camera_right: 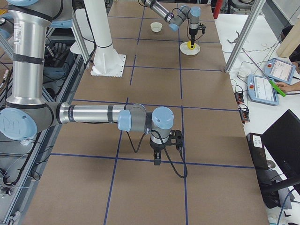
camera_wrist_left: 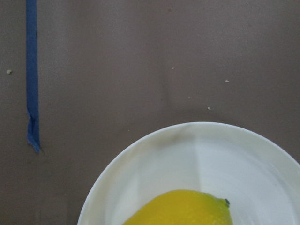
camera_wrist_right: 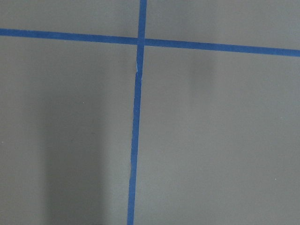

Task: Move lemon from plate to bowl
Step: 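Lower the left gripper around the lemon and close its fingers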

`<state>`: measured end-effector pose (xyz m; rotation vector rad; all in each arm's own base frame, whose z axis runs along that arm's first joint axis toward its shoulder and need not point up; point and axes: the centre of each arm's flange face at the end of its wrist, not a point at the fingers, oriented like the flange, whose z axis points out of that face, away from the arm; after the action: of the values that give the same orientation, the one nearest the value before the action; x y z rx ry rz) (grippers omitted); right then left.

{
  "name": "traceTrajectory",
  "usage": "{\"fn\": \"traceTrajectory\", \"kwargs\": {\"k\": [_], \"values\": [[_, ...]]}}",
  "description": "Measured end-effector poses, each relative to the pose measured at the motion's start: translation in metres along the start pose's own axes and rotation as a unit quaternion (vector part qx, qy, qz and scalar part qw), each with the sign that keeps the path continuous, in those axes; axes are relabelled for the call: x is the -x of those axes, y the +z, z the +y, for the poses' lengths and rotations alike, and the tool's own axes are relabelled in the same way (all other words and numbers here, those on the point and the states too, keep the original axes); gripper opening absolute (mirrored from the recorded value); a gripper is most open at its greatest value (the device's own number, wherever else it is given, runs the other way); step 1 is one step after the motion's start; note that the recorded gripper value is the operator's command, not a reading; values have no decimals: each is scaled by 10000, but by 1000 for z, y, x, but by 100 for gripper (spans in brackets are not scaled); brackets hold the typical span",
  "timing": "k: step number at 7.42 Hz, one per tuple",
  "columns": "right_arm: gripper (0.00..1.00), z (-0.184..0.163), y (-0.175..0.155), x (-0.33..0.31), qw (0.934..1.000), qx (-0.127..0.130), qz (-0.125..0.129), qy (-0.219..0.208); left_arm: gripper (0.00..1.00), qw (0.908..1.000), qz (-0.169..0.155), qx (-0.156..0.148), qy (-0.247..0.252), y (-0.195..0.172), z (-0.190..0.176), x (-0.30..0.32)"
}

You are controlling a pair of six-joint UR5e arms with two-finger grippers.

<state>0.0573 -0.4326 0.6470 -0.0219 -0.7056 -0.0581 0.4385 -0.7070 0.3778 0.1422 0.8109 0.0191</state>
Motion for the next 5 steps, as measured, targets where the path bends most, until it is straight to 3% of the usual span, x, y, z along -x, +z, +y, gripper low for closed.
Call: {"fn": "traceTrajectory", "kwargs": {"k": [5], "values": [[100,0,0,0,10000,0,1,0,100,10000,7,76,22,9,7,-3]]}}
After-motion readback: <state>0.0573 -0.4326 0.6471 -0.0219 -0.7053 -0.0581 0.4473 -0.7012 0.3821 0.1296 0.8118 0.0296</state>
